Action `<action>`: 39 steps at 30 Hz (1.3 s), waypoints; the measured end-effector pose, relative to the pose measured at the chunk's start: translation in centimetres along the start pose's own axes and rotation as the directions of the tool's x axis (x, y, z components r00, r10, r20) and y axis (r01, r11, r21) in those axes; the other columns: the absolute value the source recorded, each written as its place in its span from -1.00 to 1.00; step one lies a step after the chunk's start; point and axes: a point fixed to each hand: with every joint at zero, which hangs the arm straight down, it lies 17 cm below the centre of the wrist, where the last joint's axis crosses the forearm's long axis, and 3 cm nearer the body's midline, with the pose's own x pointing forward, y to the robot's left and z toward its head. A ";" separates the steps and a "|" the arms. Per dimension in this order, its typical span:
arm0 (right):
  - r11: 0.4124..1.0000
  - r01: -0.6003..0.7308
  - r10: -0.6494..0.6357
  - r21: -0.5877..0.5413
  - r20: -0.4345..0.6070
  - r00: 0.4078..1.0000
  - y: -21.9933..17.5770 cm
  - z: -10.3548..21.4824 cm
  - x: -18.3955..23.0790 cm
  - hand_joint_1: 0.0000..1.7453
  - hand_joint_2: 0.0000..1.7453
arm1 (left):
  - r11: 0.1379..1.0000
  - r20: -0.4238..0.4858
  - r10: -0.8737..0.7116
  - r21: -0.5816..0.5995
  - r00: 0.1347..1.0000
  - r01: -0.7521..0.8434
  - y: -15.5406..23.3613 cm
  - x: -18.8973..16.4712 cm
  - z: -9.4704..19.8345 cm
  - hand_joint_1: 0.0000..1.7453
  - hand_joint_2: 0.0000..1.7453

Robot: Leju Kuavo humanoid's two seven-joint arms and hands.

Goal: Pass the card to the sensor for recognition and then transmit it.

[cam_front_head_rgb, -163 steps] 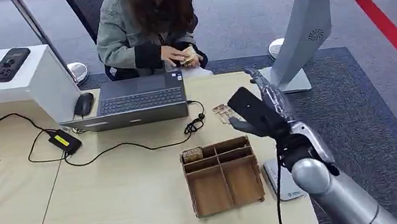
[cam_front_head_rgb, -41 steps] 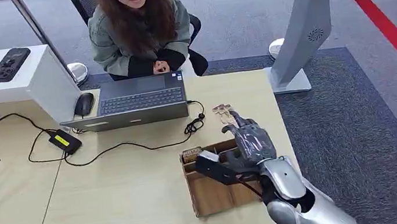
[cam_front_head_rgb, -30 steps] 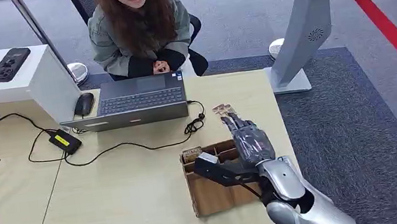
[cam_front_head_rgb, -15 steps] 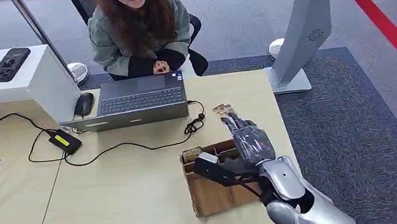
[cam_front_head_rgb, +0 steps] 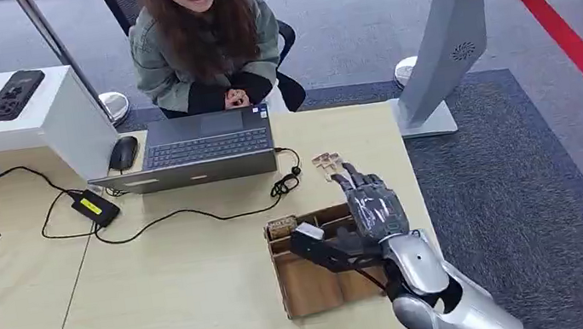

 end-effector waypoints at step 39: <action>1.000 -0.017 0.018 0.020 -0.021 1.000 1.3 -0.1 -1.0 0.10 1.00 | 1.000 0.001 -0.011 0.002 1.000 0.011 0.0 0.0 0.0 -1.00 -1.00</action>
